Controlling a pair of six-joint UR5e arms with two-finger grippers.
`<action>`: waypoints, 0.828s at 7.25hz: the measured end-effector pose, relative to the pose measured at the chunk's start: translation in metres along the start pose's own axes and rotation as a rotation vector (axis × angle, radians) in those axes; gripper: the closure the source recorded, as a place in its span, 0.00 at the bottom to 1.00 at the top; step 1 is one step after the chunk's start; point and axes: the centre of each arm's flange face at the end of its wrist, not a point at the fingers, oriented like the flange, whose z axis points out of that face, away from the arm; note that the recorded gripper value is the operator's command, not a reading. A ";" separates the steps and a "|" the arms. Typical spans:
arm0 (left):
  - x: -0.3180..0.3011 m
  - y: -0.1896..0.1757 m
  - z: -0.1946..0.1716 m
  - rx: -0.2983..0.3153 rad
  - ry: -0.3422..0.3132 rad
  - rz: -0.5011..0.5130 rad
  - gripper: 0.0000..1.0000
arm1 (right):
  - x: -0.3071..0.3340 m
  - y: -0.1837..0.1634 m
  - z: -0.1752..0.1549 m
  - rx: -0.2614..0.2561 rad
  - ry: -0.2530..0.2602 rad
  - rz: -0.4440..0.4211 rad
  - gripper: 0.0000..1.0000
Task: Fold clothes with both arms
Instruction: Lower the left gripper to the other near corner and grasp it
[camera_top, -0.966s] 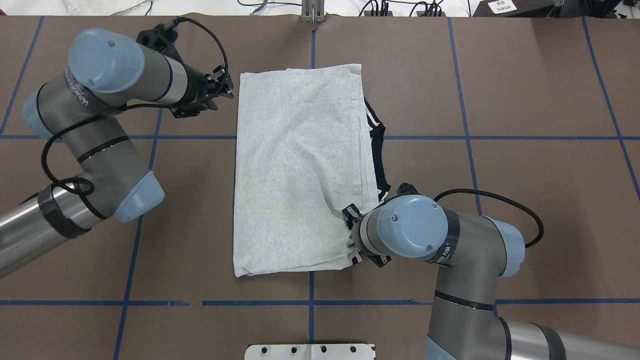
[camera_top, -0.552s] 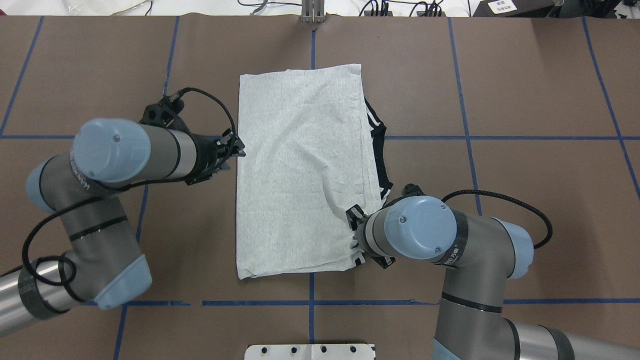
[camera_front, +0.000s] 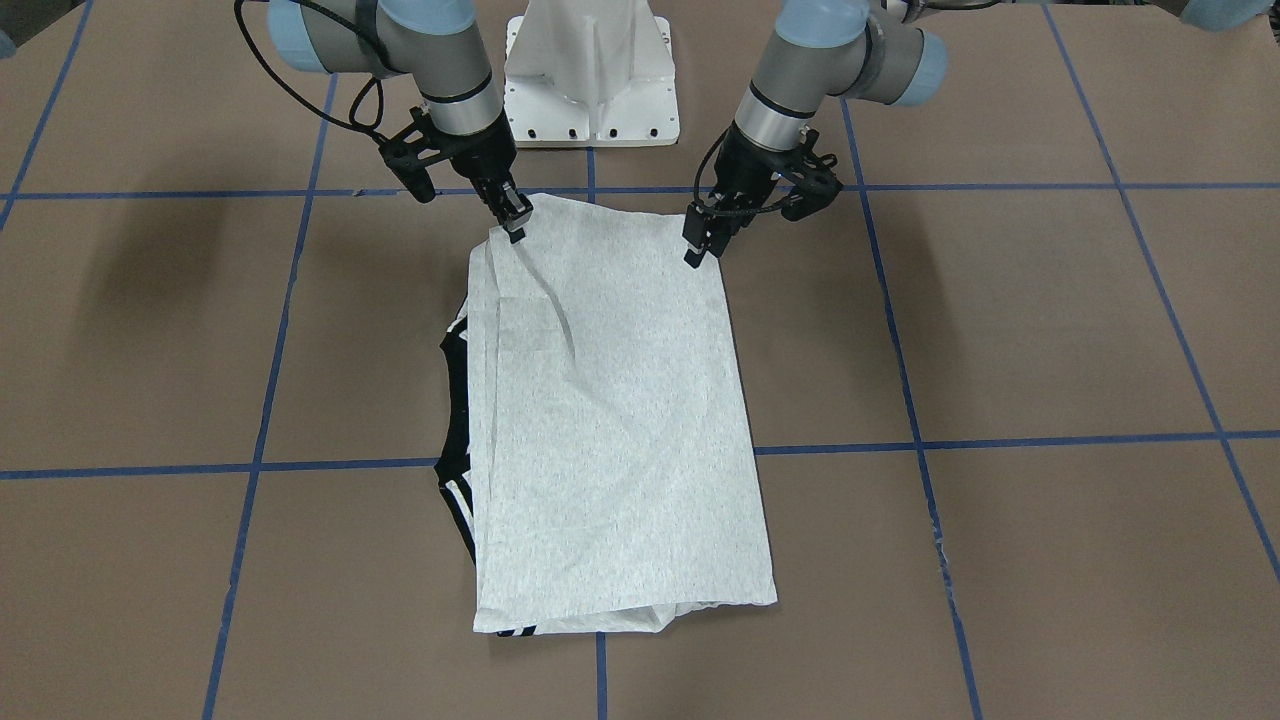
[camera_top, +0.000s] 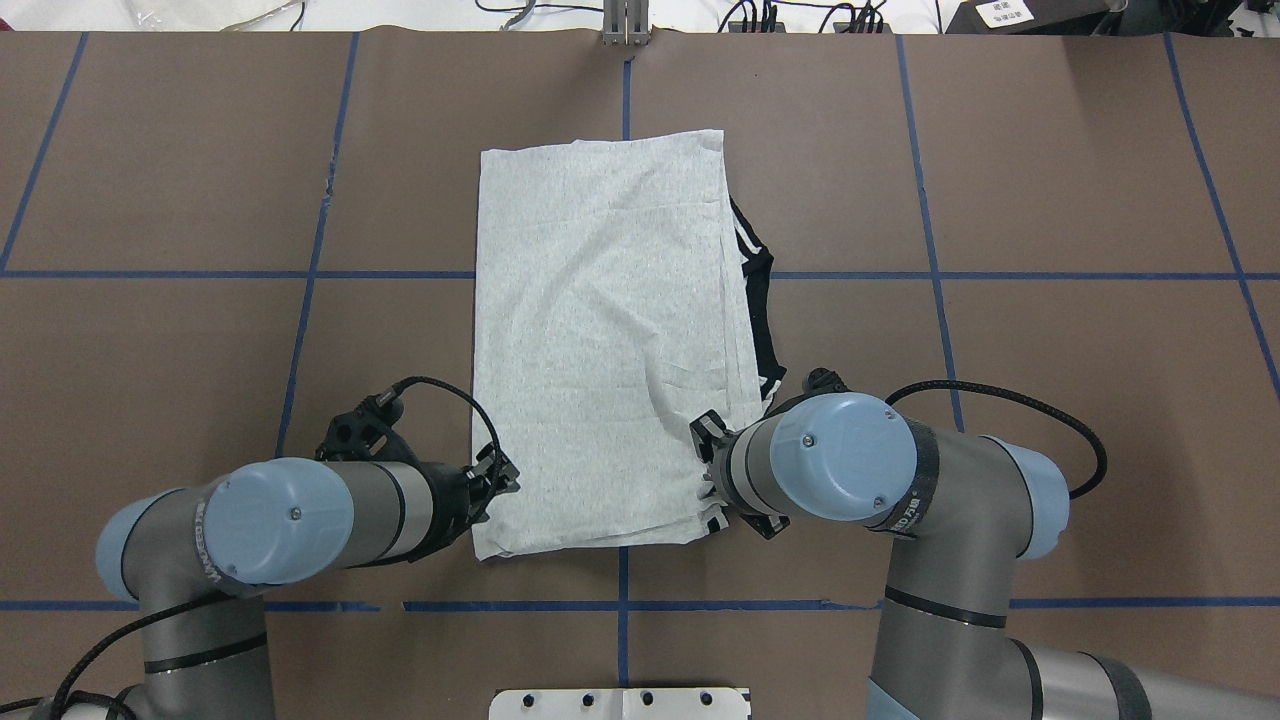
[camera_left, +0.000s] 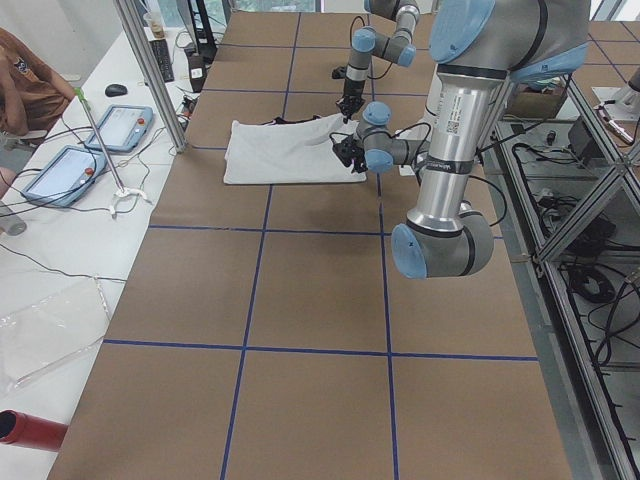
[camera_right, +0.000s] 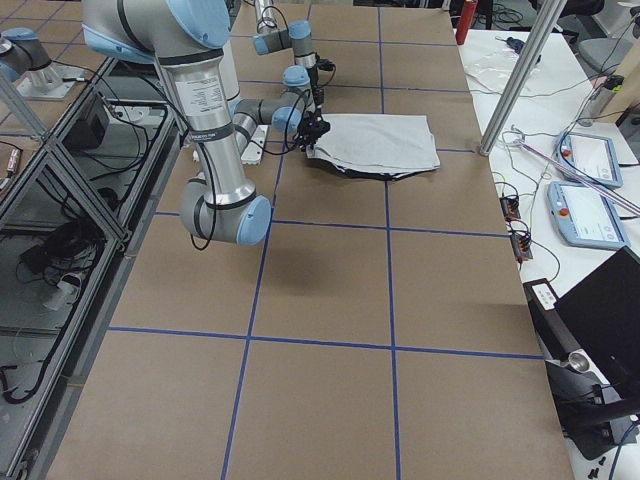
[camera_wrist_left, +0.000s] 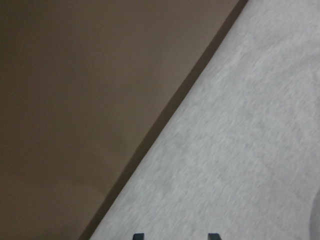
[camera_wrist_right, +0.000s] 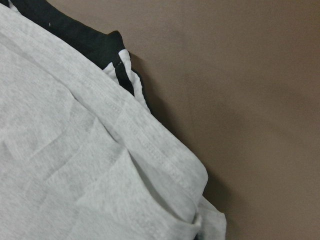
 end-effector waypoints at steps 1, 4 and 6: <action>-0.012 0.009 0.004 -0.011 -0.020 -0.003 0.45 | 0.000 0.000 0.000 -0.001 -0.001 0.000 1.00; -0.025 0.019 0.008 -0.022 -0.044 0.001 1.00 | 0.000 0.000 0.000 -0.002 -0.001 0.000 1.00; -0.027 0.018 0.009 -0.021 -0.047 0.002 1.00 | 0.001 -0.001 0.000 0.000 0.000 0.000 1.00</action>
